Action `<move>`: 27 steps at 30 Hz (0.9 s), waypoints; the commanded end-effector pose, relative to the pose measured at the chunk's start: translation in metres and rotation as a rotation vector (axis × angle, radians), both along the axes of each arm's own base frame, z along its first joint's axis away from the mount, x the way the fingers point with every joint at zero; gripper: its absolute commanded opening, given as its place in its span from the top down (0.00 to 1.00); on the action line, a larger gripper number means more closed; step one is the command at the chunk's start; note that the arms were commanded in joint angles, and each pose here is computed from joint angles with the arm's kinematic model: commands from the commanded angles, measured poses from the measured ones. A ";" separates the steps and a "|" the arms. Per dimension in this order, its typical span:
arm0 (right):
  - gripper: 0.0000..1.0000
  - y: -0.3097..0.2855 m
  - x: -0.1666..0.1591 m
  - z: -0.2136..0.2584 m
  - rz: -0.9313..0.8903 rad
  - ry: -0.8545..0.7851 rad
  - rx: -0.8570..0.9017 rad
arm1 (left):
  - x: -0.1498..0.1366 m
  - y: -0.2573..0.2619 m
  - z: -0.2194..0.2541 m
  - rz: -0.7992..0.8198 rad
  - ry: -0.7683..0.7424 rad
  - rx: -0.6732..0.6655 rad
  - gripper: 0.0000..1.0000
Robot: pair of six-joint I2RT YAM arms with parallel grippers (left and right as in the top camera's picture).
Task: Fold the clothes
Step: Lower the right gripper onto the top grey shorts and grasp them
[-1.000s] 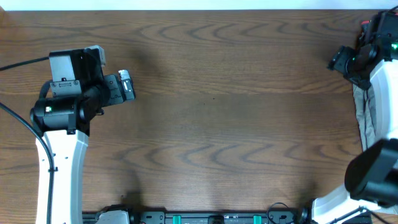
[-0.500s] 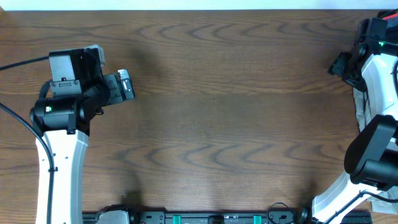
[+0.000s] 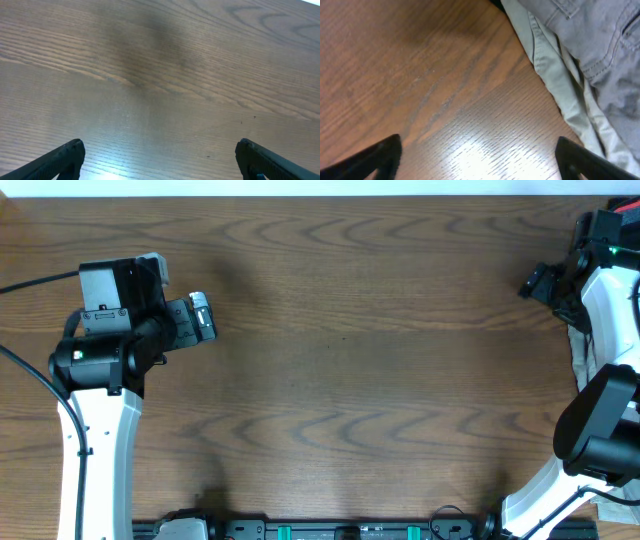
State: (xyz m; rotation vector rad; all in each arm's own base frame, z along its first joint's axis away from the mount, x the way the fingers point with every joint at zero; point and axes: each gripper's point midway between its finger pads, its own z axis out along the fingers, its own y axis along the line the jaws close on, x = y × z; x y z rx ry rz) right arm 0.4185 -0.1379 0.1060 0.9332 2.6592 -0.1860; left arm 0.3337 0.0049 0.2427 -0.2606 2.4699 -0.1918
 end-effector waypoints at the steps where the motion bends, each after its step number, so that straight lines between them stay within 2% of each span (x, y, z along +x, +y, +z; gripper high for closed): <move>1: 0.01 -0.005 0.000 0.000 -0.015 0.004 0.003 | 0.003 0.003 0.007 0.007 -0.015 0.009 0.02; 9: 0.01 -0.005 -0.003 -0.001 -0.014 0.017 0.003 | 0.003 0.003 0.007 0.007 -0.014 0.010 0.02; 12: 0.01 -0.016 0.004 0.004 0.027 0.000 -0.069 | 0.003 0.003 0.007 -0.028 -0.018 0.038 0.02; 15: 0.05 -0.030 0.017 0.014 0.111 -0.024 -0.165 | 0.004 0.004 0.007 -0.038 -0.022 0.051 0.02; 22: 0.06 -0.050 0.004 0.023 0.149 0.070 -0.287 | 0.010 0.004 0.013 -0.037 -0.056 0.053 0.02; 27: 0.05 -0.073 0.006 0.013 0.072 0.042 -0.276 | 0.011 0.004 0.014 -0.037 -0.061 0.053 0.02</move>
